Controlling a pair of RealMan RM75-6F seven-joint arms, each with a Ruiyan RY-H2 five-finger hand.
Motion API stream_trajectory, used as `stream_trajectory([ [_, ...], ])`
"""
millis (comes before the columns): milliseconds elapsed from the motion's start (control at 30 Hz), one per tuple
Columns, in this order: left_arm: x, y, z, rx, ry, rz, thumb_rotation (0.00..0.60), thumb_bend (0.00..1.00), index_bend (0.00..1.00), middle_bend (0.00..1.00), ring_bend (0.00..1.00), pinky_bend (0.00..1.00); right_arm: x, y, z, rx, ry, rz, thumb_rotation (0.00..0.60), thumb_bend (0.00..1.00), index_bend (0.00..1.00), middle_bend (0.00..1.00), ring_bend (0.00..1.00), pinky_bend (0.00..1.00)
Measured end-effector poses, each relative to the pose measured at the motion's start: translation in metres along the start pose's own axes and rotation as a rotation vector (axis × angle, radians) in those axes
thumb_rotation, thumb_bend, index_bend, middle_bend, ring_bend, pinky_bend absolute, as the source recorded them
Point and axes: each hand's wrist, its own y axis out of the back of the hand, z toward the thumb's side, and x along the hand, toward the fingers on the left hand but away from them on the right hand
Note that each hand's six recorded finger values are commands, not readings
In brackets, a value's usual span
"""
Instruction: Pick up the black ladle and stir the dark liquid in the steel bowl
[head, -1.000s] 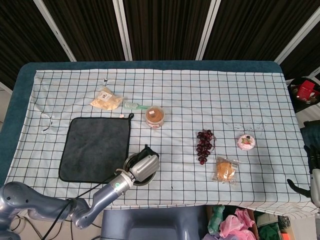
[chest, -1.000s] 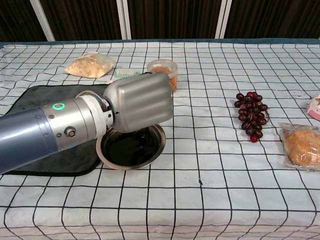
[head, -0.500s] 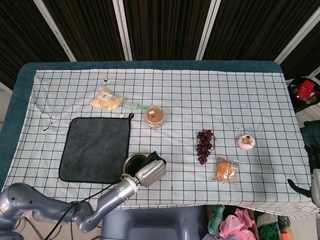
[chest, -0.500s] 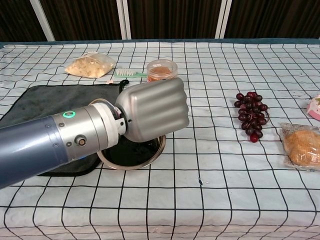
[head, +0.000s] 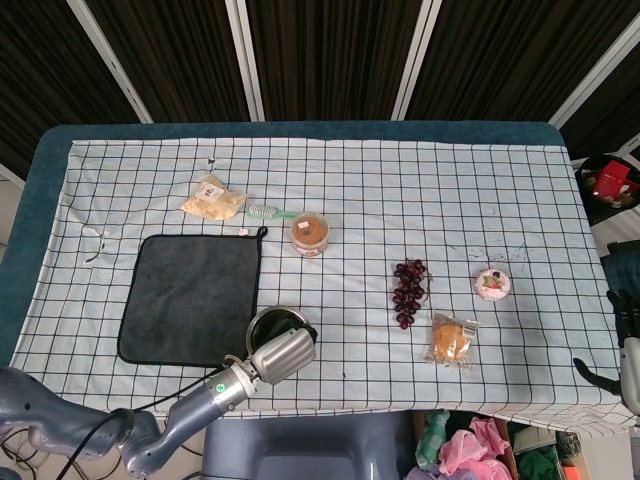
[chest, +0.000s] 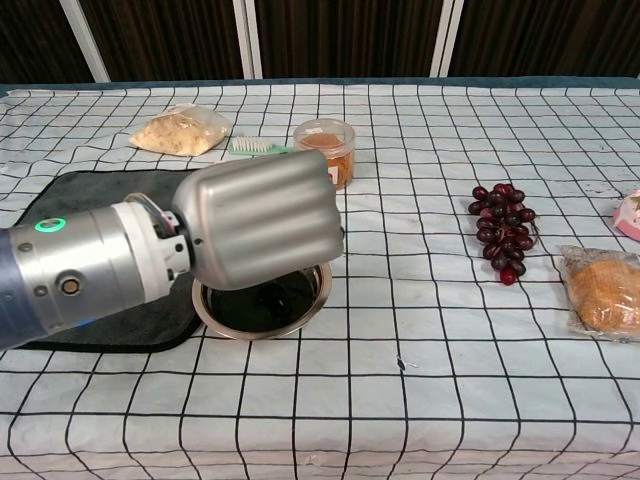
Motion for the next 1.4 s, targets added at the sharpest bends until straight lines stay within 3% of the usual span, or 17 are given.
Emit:
stream_trajectory([
  [333,-0.017,-0.026,-0.012,-0.014,0.020,-0.062,0.600,0.47,0.69,1.00,0.99,0.97,0.000,-0.001,0.000,0.003,-0.003,0.001,0.600,0.11,0.03,0.01,0.06,0.22],
  [600,-0.004,-0.041,-0.019,-0.009,0.038,-0.092,0.600,0.47,0.69,1.00,0.99,0.97,0.000,-0.001,0.000,0.003,-0.004,0.003,0.600,0.12,0.03,0.01,0.06,0.22],
  [1067,0.033,-0.019,-0.009,-0.013,0.060,-0.024,0.600,0.47,0.69,1.00,0.99,0.97,-0.001,0.000,-0.001,-0.004,-0.006,-0.002,0.600,0.12,0.03,0.01,0.06,0.22],
  [1400,0.030,0.003,-0.001,-0.047,0.048,0.039,0.600,0.47,0.69,1.00,0.99,0.97,-0.001,0.000,-0.002,-0.003,-0.007,-0.002,0.600,0.11,0.03,0.01,0.06,0.22],
])
